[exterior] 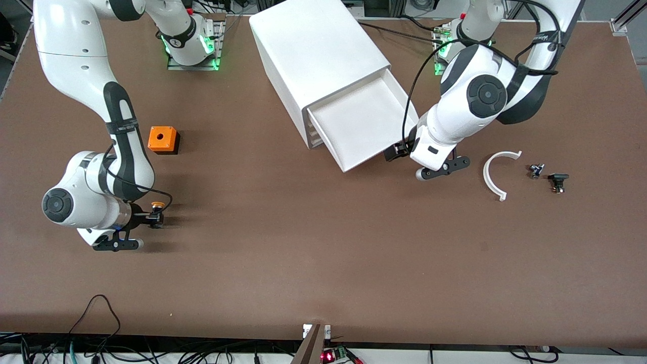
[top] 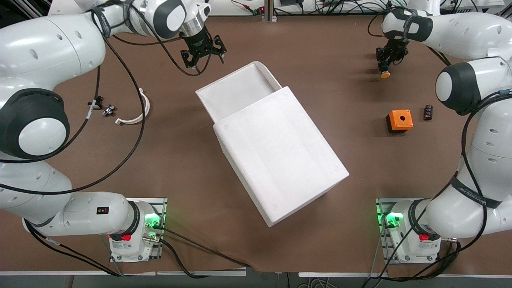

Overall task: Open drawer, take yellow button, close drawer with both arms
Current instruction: 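Push the drawer shut with the left gripper while the right gripper lowers the button, then open the right gripper on the table and draw it back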

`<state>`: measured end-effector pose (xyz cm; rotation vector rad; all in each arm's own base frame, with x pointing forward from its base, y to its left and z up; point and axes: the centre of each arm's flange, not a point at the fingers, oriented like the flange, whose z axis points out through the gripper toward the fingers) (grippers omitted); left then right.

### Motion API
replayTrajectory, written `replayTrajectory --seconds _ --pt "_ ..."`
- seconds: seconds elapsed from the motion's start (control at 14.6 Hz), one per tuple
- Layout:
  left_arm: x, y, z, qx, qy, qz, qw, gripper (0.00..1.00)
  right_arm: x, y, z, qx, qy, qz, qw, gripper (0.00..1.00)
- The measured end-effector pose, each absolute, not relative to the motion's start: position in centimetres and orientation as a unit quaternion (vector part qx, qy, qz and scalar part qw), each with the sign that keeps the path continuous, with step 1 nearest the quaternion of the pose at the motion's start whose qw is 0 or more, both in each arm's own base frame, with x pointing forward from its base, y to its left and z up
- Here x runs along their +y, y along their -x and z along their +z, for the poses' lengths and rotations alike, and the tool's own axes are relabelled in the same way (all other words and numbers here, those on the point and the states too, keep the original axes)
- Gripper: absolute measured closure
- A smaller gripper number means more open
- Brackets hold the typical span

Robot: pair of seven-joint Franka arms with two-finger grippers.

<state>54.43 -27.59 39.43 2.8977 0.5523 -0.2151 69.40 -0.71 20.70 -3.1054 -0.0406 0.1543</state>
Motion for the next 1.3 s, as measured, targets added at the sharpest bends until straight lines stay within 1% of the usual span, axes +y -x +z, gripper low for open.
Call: replayTrajectory --seconds 0.21,0.34,0.48,0.55,0.62,0.82,1.03,1.3 --pt "-27.9 -54.2 38.6 0.198 -0.973 -0.063 0.099 0.00 -0.7 -69.3 19.9 -0.013 0.998 0.054 0.015 0.66" --pt "-28.2 -53.8 38.5 0.213 -0.970 -0.063 0.100 0.00 -0.8 -69.3 19.8 -0.013 0.998 0.053 0.015 0.63" --pt "-29.7 -52.4 37.3 0.243 -0.963 -0.055 0.107 0.00 -0.7 -69.5 20.0 -0.013 0.999 0.048 0.014 0.48" --pt "-30.5 -51.4 36.6 0.256 -0.959 -0.051 0.112 0.00 -0.7 -69.6 20.3 -0.013 0.999 0.045 0.014 0.39" --pt "-31.1 -50.8 36.3 0.263 -0.957 -0.046 0.116 0.00 -0.6 -69.8 20.8 -0.014 0.999 0.040 0.014 0.28" --pt "-31.3 -50.2 36.4 0.267 -0.956 -0.042 0.115 0.00 -0.1 -70.7 24.2 -0.018 1.000 0.012 0.017 0.01" --pt "-32.1 -49.5 36.3 0.267 -0.956 -0.047 0.114 0.00 0.4 -71.0 28.9 -0.022 0.999 -0.011 0.025 0.00" --pt "-36.1 -46.0 36.3 0.269 -0.955 -0.067 0.109 0.00 0.8 -70.5 35.7 -0.027 0.999 -0.031 0.028 0.00"
